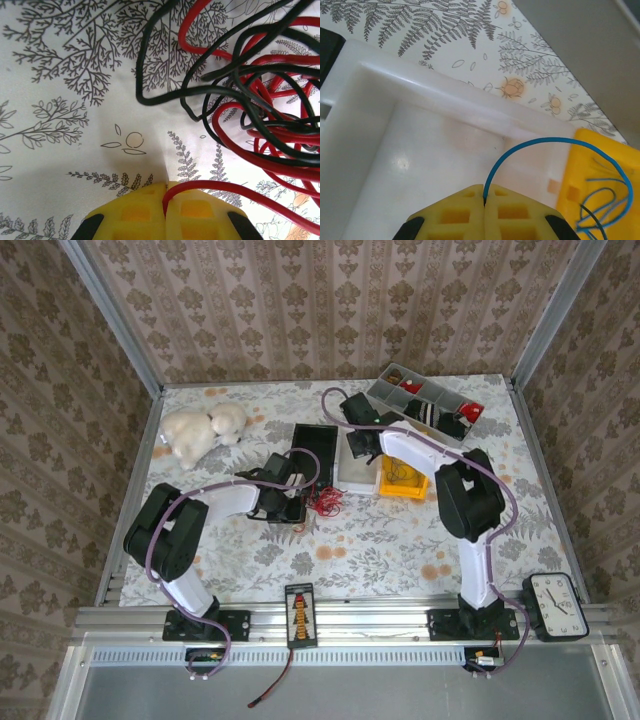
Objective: Untangle the cables
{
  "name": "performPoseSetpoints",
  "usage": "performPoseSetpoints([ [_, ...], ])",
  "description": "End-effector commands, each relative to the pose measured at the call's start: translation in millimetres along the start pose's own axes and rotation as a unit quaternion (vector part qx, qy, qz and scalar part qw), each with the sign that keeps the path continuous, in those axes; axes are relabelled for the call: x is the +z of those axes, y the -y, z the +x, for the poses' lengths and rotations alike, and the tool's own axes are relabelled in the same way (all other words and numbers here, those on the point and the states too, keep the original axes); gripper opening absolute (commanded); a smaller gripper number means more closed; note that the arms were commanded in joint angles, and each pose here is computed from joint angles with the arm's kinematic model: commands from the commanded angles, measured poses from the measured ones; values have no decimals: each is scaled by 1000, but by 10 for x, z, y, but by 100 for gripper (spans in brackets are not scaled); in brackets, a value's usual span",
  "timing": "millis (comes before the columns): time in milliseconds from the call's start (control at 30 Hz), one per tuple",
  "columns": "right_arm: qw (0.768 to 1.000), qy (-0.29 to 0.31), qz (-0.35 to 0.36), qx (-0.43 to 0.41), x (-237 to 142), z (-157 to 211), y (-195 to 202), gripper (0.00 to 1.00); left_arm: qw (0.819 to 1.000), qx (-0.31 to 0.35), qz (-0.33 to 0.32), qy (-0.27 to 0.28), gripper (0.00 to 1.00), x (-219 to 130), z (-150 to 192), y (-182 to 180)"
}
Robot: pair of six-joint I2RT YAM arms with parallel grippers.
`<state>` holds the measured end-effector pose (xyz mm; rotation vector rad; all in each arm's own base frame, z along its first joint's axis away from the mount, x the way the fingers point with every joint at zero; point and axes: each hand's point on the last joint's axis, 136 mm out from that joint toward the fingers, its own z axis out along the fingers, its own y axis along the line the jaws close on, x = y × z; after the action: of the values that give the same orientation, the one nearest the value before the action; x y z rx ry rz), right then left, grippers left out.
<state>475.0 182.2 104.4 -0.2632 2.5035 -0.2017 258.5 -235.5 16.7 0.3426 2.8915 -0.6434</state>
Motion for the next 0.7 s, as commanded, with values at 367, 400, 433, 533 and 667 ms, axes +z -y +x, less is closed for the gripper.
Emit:
performPoseSetpoints([
  [367,971,24,-117,207,-278,313,506,0,999,13,-17,-25,0,145,93,-20],
  [400,969,14,-122,215,-229,363,515,0,999,14,-17,-25,0,146,92,-14],
  [433,967,1,-125,222,-164,424,521,0,999,16,-18,-24,0,143,85,-11],
  [533,964,-29,-135,226,-22,543,477,1,999,21,-23,-23,0,128,81,1],
  [667,963,-56,-130,231,121,641,439,1,999,27,-25,-17,0,101,67,28],
])
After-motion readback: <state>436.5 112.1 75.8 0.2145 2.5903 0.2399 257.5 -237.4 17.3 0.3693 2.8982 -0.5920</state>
